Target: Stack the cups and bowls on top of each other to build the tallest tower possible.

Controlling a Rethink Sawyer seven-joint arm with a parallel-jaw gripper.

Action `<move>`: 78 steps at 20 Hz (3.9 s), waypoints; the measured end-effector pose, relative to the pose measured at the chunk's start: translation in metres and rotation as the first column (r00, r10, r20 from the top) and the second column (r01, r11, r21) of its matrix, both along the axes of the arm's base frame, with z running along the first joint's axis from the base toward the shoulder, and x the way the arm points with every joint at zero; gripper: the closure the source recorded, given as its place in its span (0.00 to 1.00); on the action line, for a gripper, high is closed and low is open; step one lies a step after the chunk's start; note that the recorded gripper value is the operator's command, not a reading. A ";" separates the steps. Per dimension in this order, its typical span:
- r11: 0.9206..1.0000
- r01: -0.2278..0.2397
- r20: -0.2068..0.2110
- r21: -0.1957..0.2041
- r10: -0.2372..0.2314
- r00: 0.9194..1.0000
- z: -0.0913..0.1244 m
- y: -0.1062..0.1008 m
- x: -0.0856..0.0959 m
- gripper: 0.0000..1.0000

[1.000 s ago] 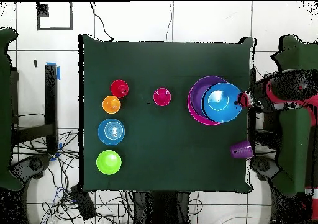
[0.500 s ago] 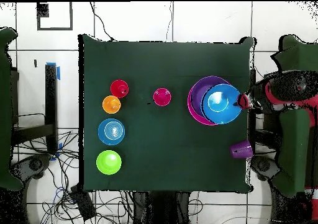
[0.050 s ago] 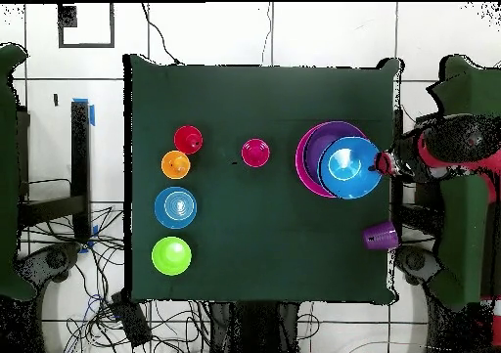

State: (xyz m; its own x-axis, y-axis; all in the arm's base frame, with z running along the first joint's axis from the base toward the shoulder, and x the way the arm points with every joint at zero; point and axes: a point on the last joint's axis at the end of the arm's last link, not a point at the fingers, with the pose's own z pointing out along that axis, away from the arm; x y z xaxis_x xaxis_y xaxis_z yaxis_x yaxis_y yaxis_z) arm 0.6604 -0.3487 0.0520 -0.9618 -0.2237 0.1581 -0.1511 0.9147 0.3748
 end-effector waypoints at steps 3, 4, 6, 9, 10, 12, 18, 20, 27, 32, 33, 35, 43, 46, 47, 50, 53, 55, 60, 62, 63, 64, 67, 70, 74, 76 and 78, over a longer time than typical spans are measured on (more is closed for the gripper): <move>1.000 -0.001 -0.001 0.000 0.001 1.000 0.000 0.000 0.000 1.00; 1.000 -0.001 -0.001 0.000 0.001 1.000 0.000 0.000 0.000 1.00; 1.000 -0.001 -0.001 0.001 0.001 1.000 0.000 0.001 0.000 1.00; 1.000 -0.002 -0.002 0.001 0.002 1.000 0.000 0.001 -0.001 1.00; 1.000 -0.002 -0.002 0.001 0.002 1.000 0.000 0.001 -0.001 1.00; 1.000 -0.002 -0.002 0.001 0.002 1.000 -0.001 0.001 -0.001 1.00; 1.000 -0.003 -0.003 0.004 0.003 1.000 -0.002 0.002 -0.001 1.00; 1.000 -0.003 -0.004 0.005 0.003 1.000 -0.002 0.002 -0.001 1.00; 1.000 -0.003 -0.007 0.011 0.003 1.000 -0.006 0.004 -0.002 1.00; 1.000 -0.003 -0.011 0.019 0.003 1.000 -0.010 0.006 -0.003 1.00; 1.000 -0.003 -0.013 0.021 0.004 1.000 -0.012 0.007 -0.004 1.00; 1.000 -0.003 -0.014 0.023 0.004 1.000 -0.013 0.008 -0.004 1.00; 1.000 -0.003 -0.016 0.027 0.004 1.000 -0.015 0.009 -0.005 1.00; 1.000 -0.003 -0.016 0.028 0.004 1.000 -0.016 0.009 -0.005 1.00; 1.000 -0.003 -0.016 0.029 0.004 1.000 -0.016 0.009 -0.005 1.00; 1.000 -0.003 -0.017 0.030 0.004 1.000 -0.017 0.010 -0.005 1.00; 1.000 -0.003 -0.018 0.031 0.004 1.000 -0.018 0.010 -0.005 1.00; 0.999 -0.003 -0.018 0.031 0.004 1.000 -0.018 0.010 -0.005 1.00; 0.999 -0.003 -0.018 0.031 0.004 1.000 -0.018 0.010 -0.005 1.00; 0.999 -0.003 -0.018 0.031 0.004 1.000 -0.018 0.010 -0.005 1.00; 0.999 -0.003 -0.018 0.031 0.004 1.000 -0.018 0.010 -0.005 1.00; 0.999 -0.003 -0.018 0.031 0.004 1.000 -0.018 0.010 -0.005 1.00; 0.999 -0.003 -0.018 0.032 0.004 1.000 -0.018 0.010 -0.005 1.00; 0.999 -0.002 -0.018 0.034 0.003 1.000 -0.018 0.010 -0.005 1.00; 0.999 -0.002 -0.018 0.037 0.002 1.000 -0.019 0.011 -0.005 1.00; 0.999 -0.001 -0.018 0.039 0.002 1.000 -0.019 0.011 -0.005 1.00; 0.999 0.001 -0.018 0.042 0.000 1.000 -0.019 0.011 -0.006 1.00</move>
State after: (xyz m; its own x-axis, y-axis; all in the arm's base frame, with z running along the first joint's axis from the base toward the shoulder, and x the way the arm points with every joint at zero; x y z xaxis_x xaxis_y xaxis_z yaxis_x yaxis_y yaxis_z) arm 0.6548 -0.3378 0.0329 -0.9589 -0.2301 0.1662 -0.1436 0.8983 0.4153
